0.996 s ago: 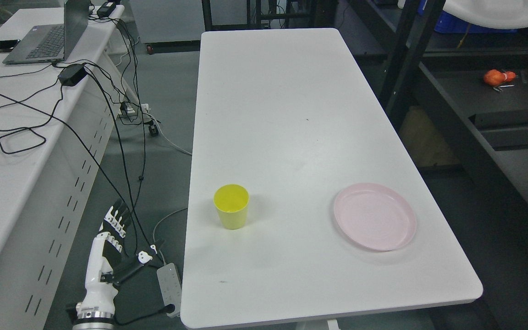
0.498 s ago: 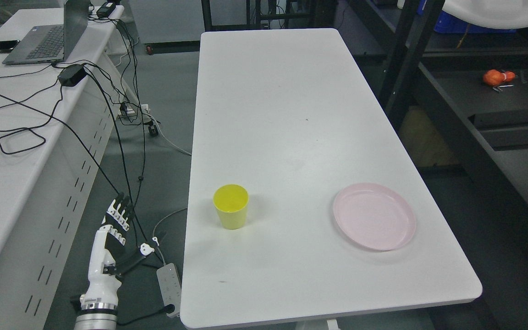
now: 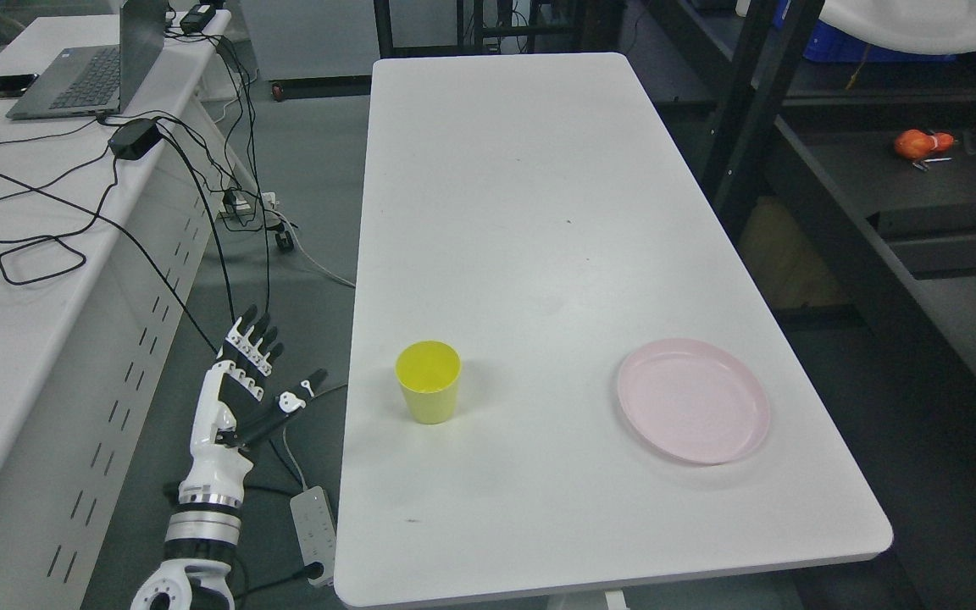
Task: Place yellow IKEA cup on middle right shelf
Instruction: 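Raise the left hand from the table edge toward the yellow cup, then close the left hand fingers around the yellow cup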
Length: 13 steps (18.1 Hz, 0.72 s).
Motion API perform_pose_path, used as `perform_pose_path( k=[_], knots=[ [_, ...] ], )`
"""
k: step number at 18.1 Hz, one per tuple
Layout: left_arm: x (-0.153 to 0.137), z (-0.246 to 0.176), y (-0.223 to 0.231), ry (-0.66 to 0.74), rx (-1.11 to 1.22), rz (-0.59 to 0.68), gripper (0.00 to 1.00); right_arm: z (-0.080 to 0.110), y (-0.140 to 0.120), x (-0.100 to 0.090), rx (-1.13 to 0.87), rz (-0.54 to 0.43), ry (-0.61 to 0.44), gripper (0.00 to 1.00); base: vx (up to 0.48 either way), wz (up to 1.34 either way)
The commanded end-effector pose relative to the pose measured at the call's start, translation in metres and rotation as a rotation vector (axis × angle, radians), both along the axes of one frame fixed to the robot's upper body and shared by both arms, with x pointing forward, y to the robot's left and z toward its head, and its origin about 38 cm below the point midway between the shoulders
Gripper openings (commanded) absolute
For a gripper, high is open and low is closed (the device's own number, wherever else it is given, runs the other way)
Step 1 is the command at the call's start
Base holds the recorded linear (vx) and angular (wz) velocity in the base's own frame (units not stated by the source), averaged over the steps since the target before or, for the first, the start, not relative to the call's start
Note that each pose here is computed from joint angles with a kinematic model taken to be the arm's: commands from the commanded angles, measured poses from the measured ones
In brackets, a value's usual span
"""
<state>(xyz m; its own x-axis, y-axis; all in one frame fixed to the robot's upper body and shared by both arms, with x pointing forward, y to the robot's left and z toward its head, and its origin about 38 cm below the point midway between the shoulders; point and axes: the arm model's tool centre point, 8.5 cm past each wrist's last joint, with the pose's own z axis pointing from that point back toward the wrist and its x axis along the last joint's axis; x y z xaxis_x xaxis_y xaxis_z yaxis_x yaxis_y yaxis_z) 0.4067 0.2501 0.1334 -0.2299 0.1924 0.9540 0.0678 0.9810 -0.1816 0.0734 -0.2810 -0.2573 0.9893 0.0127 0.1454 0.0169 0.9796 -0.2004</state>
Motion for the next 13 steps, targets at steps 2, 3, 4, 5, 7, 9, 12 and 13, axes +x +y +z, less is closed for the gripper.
perform_pose_path(
  k=[2, 3, 4, 5, 7, 9, 12, 13],
  knots=[
    [0.017, -0.017, -0.051, 0.085, -0.001, -0.209, 0.96, 0.000, -0.010, -0.009, -0.012, -0.008, 0.014, 0.99, 0.000, 0.00],
    [0.018, -0.016, -0.062, 0.077, 0.002, -0.274, 0.96, 0.000, -0.010, -0.009, -0.012, -0.008, 0.014, 0.99, 0.000, 0.00],
    [0.017, -0.022, -0.070, 0.091, 0.006, -0.330, 0.96, 0.000, -0.010, -0.009, -0.012, -0.008, 0.014, 0.99, 0.000, 0.00],
    [0.017, -0.028, -0.074, 0.115, 0.010, -0.351, 0.96, 0.000, -0.010, -0.009, -0.012, -0.008, 0.014, 0.99, 0.000, 0.00],
    [0.022, -0.034, -0.076, 0.161, 0.013, -0.361, 0.96, 0.000, -0.010, -0.009, -0.012, -0.008, 0.014, 0.99, 0.000, 0.00],
    [0.026, -0.039, -0.073, 0.200, 0.011, -0.355, 0.96, 0.000, -0.010, -0.009, -0.012, -0.008, 0.014, 0.99, 0.000, 0.00],
    [0.027, -0.043, -0.069, 0.227, 0.011, -0.344, 0.96, 0.000, -0.010, -0.009, -0.012, -0.008, 0.014, 0.99, 0.000, 0.00],
    [0.029, -0.044, -0.066, 0.233, 0.011, -0.334, 0.96, 0.000, -0.010, -0.009, -0.012, -0.008, 0.014, 0.99, 0.000, 0.00]
  ],
)
